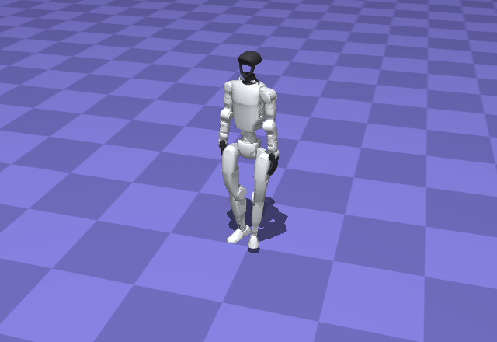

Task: In place motions

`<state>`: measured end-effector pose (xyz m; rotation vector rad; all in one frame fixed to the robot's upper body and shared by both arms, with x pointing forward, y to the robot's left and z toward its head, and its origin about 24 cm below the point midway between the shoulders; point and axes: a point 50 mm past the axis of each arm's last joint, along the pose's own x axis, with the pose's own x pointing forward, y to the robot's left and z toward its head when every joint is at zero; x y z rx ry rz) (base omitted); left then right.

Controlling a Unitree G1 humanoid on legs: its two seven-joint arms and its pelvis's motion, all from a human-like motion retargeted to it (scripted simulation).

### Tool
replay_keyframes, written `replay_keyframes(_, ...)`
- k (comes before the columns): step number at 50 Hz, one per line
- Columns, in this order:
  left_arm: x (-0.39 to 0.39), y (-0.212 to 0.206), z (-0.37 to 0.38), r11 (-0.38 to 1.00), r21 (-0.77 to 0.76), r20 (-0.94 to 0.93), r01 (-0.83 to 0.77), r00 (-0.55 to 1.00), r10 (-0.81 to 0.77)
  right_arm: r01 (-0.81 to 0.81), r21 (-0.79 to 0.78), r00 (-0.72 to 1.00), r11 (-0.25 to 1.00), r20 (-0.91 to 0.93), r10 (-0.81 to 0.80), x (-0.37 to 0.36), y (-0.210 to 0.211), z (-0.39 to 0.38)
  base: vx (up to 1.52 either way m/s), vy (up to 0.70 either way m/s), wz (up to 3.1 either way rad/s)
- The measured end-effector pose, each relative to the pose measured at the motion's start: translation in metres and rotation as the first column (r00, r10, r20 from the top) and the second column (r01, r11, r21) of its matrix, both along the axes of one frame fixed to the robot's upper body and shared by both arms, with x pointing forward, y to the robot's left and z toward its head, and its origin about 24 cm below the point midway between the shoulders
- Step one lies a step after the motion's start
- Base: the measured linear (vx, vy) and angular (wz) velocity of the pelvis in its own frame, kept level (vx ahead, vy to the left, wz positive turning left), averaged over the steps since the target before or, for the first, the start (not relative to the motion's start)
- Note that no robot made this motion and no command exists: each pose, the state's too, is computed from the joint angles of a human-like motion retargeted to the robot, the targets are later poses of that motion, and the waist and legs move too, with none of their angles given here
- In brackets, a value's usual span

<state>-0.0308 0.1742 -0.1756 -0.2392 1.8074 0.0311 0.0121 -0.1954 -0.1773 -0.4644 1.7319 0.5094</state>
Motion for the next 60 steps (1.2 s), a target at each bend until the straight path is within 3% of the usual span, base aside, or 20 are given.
replay_keyframes(60, -0.0012, -0.0015, 0.0001, 1.000, -0.007, -0.004, 0.000, 1.000, 0.000, -0.003, -0.007, 1.000, 1.000, -0.006, 0.003, -0.0025, -0.0012, 0.0001, 0.00, 0.00, 0.00)
